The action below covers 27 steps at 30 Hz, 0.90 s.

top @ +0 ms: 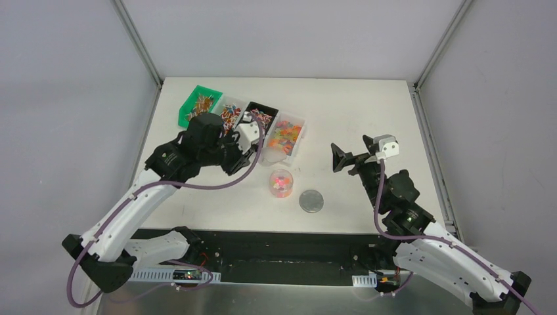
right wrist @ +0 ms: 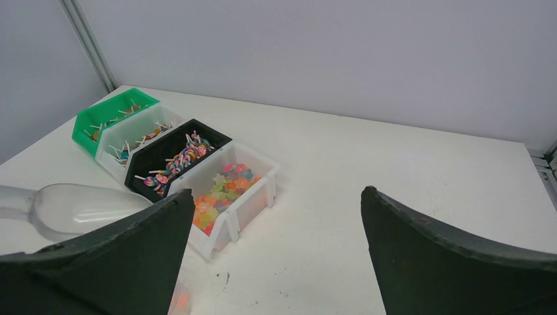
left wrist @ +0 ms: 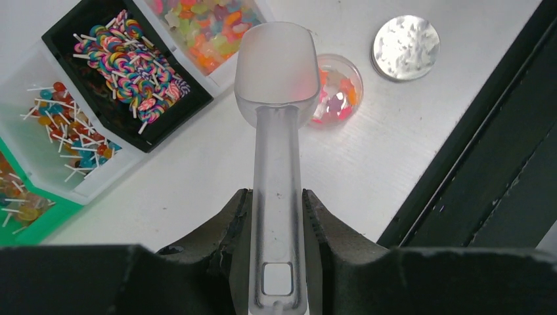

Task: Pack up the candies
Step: Place the fake candies in the packing bottle, then scoop the fake candies from the storage box.

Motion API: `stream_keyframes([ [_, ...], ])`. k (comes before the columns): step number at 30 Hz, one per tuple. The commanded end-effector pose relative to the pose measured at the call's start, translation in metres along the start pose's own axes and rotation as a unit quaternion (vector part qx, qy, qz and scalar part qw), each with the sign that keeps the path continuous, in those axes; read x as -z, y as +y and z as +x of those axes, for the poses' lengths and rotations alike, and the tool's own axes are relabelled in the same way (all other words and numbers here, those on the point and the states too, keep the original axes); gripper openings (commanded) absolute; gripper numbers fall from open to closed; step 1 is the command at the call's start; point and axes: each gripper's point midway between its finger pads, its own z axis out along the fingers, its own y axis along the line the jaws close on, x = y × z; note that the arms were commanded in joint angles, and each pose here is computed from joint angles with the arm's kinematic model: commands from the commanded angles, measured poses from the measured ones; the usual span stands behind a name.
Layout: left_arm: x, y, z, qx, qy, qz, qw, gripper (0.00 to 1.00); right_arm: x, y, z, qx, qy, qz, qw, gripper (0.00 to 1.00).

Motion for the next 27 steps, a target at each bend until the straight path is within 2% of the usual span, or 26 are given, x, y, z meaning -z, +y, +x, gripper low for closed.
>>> stream_keyframes([
  [1,-0.017,0.017,-0.03,0.081,-0.005,-0.028,0.996,0.0,0.0,0.0,-0.018,-0.024,-0.029,-0.003,0.999,1.0],
  [6,-0.041,0.03,-0.046,0.122,0.029,-0.034,0.992,0.0,0.001,0.001,-0.027,-0.025,-0.033,-0.006,0.999,1.0],
  [13,-0.068,0.063,-0.051,0.142,0.095,-0.089,0.981,0.0,0.006,-0.003,-0.039,-0.03,-0.041,-0.005,0.999,1.0],
  [21,-0.1,0.074,-0.035,0.148,0.17,-0.098,0.969,0.0,0.008,-0.003,-0.042,-0.032,-0.034,-0.007,0.999,1.0],
  [27,-0.112,0.08,-0.032,0.14,0.179,-0.104,0.968,0.0,0.012,-0.008,-0.043,-0.036,-0.039,0.003,0.999,1.0],
])
